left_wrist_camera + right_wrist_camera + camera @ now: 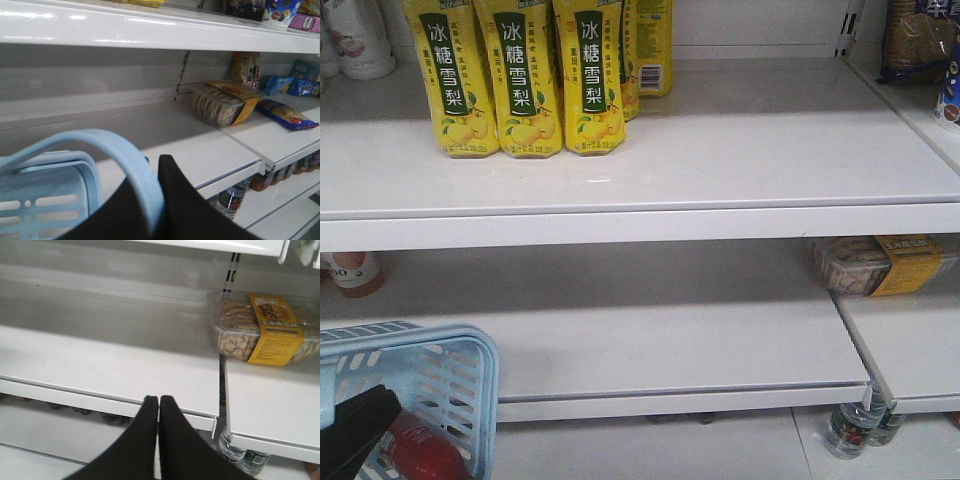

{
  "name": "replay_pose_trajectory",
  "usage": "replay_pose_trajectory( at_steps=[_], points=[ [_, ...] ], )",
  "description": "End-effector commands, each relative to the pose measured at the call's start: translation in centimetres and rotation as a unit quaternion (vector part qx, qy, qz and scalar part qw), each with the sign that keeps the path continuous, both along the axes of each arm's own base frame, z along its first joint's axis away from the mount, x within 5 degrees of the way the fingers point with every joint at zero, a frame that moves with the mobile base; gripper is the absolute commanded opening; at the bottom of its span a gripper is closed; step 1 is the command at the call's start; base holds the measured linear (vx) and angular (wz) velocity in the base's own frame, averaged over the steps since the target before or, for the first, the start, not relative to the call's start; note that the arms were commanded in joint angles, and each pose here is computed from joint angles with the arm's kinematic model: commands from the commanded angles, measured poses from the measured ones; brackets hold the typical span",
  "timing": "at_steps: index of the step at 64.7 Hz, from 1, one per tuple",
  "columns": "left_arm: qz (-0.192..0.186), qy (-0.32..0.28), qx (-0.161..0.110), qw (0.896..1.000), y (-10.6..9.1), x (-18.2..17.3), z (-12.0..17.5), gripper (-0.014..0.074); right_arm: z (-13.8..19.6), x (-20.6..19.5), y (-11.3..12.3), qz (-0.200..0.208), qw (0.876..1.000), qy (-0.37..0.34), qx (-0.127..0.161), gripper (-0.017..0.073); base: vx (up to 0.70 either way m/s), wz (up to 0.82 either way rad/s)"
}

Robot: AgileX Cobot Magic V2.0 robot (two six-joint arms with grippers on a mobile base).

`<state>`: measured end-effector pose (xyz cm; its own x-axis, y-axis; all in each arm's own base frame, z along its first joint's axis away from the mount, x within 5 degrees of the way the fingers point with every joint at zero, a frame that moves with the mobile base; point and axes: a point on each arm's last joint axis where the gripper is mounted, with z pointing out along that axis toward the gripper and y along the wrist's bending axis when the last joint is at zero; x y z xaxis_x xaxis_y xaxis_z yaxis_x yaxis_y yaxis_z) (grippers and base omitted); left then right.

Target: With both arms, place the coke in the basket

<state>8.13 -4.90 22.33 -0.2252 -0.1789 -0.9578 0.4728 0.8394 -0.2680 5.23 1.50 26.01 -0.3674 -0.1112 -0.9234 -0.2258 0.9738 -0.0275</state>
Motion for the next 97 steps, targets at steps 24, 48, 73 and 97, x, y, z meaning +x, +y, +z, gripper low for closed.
replay_pose_trajectory(
  at_steps=[24, 48, 73, 97],
  points=[
    [0.005, -0.079, -0.005, 0.997, 1.3, -2.0, -2.0, -0.0006, 1.4, 0.3, -0.1, -0.007, 0.999, -0.042, 0.007, -0.0006, 0.00, 0.00],
    [0.106, -0.091, 0.001, 0.990, 3.1, -2.9, -2.3, -0.0006, 1.4, 0.3, -0.1, -0.007, 0.999, -0.042, 0.007, -0.0006, 0.00, 0.00],
    [0.214, -0.109, 0.033, 0.970, 4.3, -2.6, -2.1, -0.0006, 1.4, 0.3, -0.1, -0.007, 0.999, -0.042, 0.007, -0.0006, 0.00, 0.00],
    [0.240, -0.121, 0.012, 0.963, 4.6, -2.6, -1.8, -0.0006, 1.4, 0.3, -0.1, -0.007, 0.999, -0.042, 0.007, -0.0006, 0.00, 0.00]
  ],
)
